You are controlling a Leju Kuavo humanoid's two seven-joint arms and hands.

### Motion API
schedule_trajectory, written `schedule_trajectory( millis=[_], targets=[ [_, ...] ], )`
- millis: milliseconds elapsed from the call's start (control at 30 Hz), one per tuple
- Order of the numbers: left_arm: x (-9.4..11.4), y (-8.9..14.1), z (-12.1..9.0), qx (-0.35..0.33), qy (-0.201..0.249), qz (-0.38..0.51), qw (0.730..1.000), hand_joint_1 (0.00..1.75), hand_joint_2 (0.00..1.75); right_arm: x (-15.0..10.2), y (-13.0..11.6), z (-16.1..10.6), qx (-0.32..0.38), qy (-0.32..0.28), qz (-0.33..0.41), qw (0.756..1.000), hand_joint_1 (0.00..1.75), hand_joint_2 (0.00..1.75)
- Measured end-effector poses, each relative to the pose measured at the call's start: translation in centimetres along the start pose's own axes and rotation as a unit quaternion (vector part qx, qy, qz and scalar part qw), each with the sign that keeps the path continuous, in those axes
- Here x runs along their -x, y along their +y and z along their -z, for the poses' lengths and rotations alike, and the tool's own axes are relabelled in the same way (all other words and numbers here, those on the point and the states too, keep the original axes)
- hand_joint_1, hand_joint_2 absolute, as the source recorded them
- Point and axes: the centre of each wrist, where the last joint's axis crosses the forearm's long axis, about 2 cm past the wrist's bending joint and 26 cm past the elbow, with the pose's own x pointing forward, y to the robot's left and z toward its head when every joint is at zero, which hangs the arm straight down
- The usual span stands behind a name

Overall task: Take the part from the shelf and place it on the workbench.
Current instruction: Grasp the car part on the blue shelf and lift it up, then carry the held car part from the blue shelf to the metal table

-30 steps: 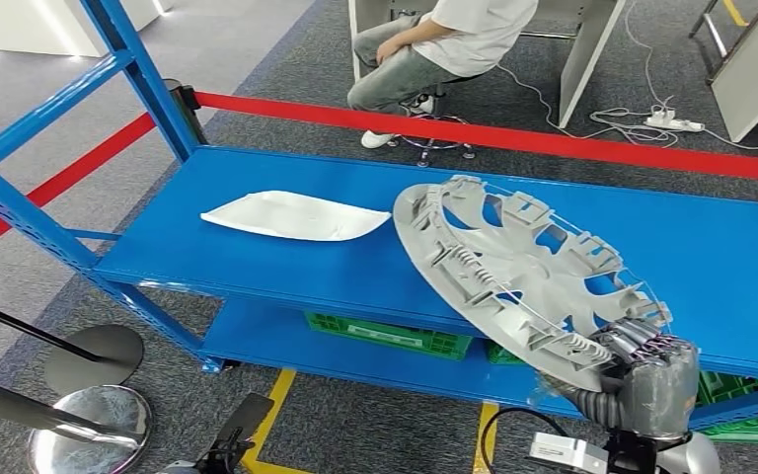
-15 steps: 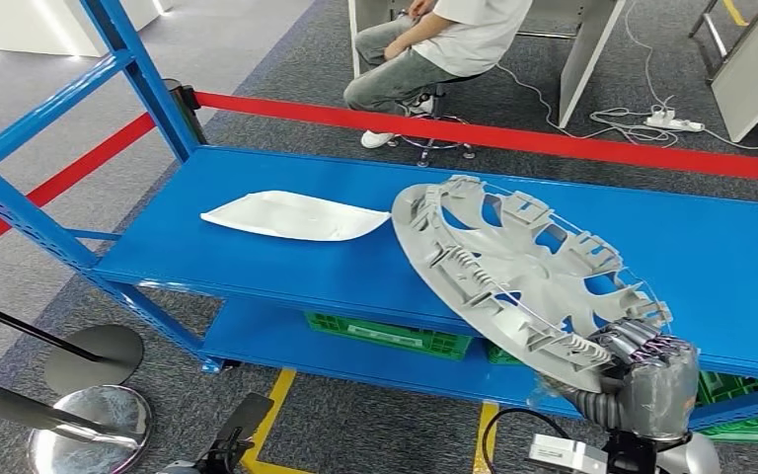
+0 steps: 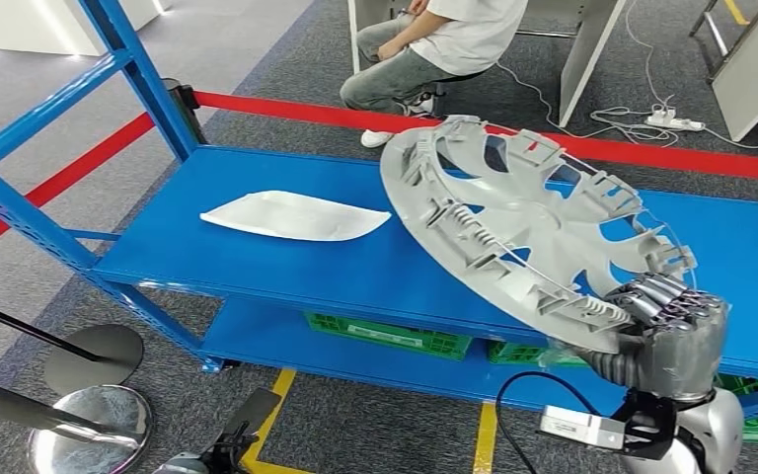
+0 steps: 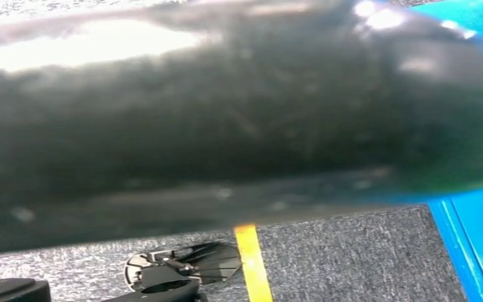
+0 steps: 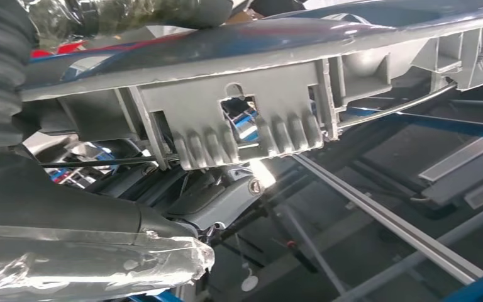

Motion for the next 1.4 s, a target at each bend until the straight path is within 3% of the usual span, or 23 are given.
schedule_trajectory(
  millis=[333,500,933,1133,1400],
  targets=[
    [-0.2,-0.1,0.1,0.006,0.0,0.007,1.0,0.0,0.0,0.8,-0.6,1.5,0.004,-0.012,-0.004,1.0,1.75,1.75],
    [-0.3,-0.2,0.2,0.008,0.001,0.008,1.0,0.0,0.0,1.1,-0.6,2.3,-0.005,0.007,0.059,0.998,1.75,1.75],
    [-0.8,-0.7,0.6,0.02,0.003,0.016,1.0,0.0,0.0,1.0,2.1,1.2,-0.047,0.031,0.139,0.989,1.75,1.75],
    [-1.3,-1.1,1.0,0.031,0.002,0.02,0.999,0.0,0.0,1.1,3.1,1.8,-0.08,0.018,0.225,0.971,1.75,1.75],
    [-1.6,-1.5,1.3,0.039,-0.001,0.024,0.999,0.0,0.0,0.9,4.2,1.9,-0.098,0.012,0.237,0.967,1.75,1.75]
  ],
)
